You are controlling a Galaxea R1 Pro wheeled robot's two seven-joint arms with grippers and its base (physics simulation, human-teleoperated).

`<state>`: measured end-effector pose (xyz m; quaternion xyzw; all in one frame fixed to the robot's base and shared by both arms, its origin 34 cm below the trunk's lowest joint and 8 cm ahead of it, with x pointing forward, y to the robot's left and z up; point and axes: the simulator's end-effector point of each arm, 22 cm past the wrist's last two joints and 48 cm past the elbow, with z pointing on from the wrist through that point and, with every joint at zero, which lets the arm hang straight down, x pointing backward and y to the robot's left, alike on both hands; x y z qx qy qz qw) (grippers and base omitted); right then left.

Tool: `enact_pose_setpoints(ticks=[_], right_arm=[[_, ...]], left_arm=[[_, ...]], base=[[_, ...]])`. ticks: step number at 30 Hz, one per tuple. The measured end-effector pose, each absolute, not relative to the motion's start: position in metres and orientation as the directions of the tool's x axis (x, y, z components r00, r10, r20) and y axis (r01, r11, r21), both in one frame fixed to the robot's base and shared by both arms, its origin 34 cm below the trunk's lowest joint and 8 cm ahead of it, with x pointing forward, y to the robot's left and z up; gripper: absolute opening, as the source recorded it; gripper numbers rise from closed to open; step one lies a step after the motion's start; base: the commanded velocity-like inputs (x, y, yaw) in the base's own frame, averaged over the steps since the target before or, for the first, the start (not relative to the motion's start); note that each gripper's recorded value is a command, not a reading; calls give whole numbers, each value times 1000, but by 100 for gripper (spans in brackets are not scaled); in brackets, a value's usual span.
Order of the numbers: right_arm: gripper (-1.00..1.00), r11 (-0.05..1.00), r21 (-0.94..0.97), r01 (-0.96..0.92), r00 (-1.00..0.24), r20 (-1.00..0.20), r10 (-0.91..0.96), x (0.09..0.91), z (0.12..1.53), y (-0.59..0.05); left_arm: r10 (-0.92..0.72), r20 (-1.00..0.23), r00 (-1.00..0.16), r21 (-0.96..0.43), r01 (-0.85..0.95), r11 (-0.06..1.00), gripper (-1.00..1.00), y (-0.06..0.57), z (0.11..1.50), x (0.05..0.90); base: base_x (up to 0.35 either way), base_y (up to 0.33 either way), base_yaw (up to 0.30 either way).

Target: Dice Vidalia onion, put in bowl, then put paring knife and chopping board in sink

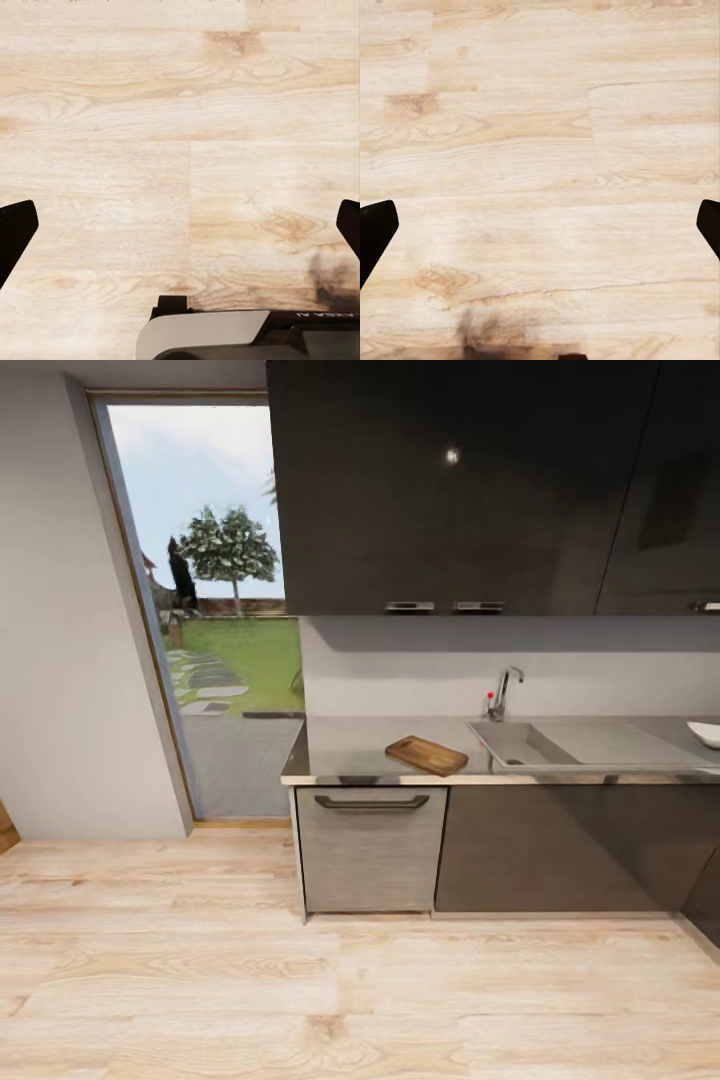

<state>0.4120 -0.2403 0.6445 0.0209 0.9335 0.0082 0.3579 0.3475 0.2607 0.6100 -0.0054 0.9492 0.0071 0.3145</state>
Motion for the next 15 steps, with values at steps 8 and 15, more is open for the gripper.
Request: enact_pose_setpoints(ticks=[8, 15], right_arm=[[100, 999, 30, 33, -743, -668, 45, 410, 654, -240], [100, 999, 30, 33, -743, -667, 44, 408, 661, -240]], left_arm=[[-6, -598, -802, 10, -15, 1000, 100, 261, 619, 346], [-6, -598, -802, 10, -15, 1000, 100, 261, 627, 344]], base=[[0, 0, 0], [0, 0, 0]])
